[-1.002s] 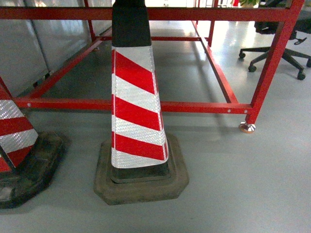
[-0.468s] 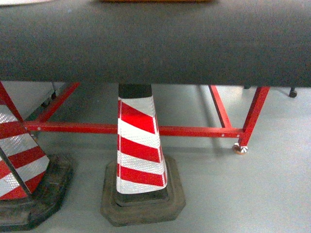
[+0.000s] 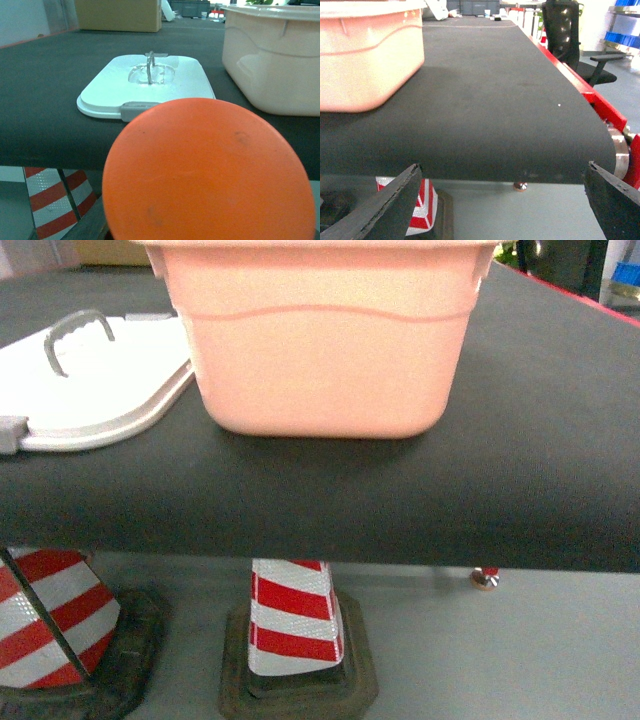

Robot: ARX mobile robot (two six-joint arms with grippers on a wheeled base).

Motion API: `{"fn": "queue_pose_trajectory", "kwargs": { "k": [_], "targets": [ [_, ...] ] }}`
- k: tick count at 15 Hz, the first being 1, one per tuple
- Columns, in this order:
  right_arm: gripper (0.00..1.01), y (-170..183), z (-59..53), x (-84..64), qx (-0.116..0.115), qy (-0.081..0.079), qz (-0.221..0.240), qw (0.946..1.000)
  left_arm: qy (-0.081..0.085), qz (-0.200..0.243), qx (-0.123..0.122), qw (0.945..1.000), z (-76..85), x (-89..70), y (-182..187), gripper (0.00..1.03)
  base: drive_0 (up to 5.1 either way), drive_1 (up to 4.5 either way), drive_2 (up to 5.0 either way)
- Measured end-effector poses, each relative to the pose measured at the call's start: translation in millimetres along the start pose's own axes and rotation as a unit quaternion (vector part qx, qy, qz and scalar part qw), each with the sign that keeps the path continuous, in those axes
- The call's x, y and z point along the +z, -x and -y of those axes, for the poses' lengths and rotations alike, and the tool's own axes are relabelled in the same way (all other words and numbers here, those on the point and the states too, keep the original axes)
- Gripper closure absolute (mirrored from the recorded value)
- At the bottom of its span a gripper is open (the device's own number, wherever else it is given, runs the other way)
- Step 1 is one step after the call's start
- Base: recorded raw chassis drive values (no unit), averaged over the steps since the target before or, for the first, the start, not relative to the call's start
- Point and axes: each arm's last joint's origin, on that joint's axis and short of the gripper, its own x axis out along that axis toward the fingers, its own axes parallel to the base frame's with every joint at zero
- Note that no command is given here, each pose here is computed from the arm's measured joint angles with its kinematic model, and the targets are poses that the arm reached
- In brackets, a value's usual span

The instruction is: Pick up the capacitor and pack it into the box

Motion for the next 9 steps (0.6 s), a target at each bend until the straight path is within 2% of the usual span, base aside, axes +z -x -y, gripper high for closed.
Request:
{"fn": "queue_pose_trajectory", "kwargs": {
  "k": [9],
  "targets": [
    [0.03, 0.0, 0.0, 0.3, 0.0, 0.0, 0.002, 1.0, 0.0, 0.0, 0.0, 1.0, 0.0, 0.1, 0.0, 0.59, 0.0, 0.0, 0.0]
  ]
}}
